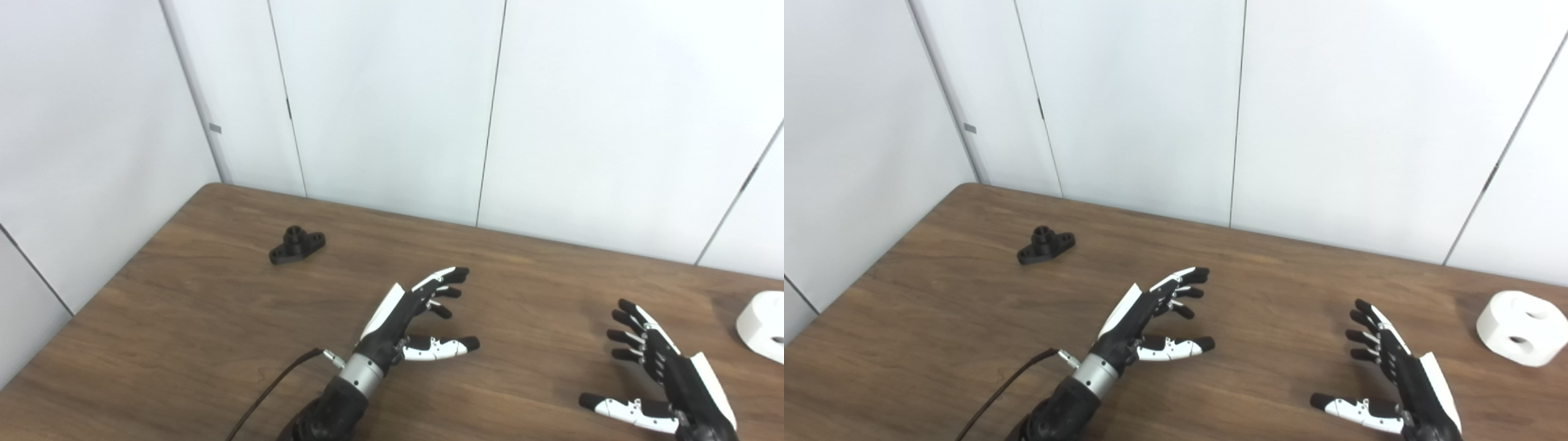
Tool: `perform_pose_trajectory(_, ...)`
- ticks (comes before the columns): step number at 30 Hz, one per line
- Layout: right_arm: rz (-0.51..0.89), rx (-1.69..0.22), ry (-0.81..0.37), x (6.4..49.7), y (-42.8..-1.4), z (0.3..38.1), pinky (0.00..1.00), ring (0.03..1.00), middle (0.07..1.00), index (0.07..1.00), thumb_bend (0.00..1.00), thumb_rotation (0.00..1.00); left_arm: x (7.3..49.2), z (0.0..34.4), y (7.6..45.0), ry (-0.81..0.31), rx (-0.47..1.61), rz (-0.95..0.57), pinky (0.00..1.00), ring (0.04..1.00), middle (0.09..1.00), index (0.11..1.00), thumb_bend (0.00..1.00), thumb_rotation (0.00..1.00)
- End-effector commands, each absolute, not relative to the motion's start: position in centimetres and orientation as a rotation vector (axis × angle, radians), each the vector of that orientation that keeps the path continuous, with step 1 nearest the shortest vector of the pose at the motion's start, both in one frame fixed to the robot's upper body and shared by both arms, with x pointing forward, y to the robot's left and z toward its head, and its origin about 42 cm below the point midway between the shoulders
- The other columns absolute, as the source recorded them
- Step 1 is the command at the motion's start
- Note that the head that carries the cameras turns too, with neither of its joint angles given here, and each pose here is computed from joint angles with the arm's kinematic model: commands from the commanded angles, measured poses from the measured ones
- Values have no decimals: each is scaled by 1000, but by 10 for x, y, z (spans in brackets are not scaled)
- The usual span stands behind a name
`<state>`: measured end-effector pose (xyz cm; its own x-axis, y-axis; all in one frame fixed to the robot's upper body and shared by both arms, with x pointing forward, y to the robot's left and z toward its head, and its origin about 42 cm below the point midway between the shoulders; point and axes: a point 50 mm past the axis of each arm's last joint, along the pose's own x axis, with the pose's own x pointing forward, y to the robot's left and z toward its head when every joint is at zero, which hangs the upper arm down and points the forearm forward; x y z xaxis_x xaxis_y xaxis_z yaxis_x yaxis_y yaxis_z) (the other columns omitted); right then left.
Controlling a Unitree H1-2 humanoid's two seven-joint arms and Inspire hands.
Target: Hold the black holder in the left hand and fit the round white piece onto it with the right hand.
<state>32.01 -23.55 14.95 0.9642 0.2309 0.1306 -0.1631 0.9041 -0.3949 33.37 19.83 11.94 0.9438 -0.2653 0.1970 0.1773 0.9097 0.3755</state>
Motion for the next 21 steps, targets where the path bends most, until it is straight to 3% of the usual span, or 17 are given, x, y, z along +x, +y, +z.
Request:
perform_pose_trajectory(1,199,-397,-246,325,-236,169,738,817,900,933,776,0,325,107,187,-224,346,-234,691,822,873,880,701,153)
perform_pose_trajectory(7,199,-390,-245,324,-237,172,738,818,903,934,772,0,328,113,191,-278,330,-213,632,760,814,837,689,12)
perform_pose_trajectory(13,194,-382,-236,323,-237,174,746,820,905,935,768,0,332,128,208,-310,349,-212,621,702,741,760,679,0)
perform_pose_trajectory(21,194,-382,-235,323,-239,180,743,814,906,935,765,0,339,157,235,-364,429,-206,557,671,736,763,707,2)
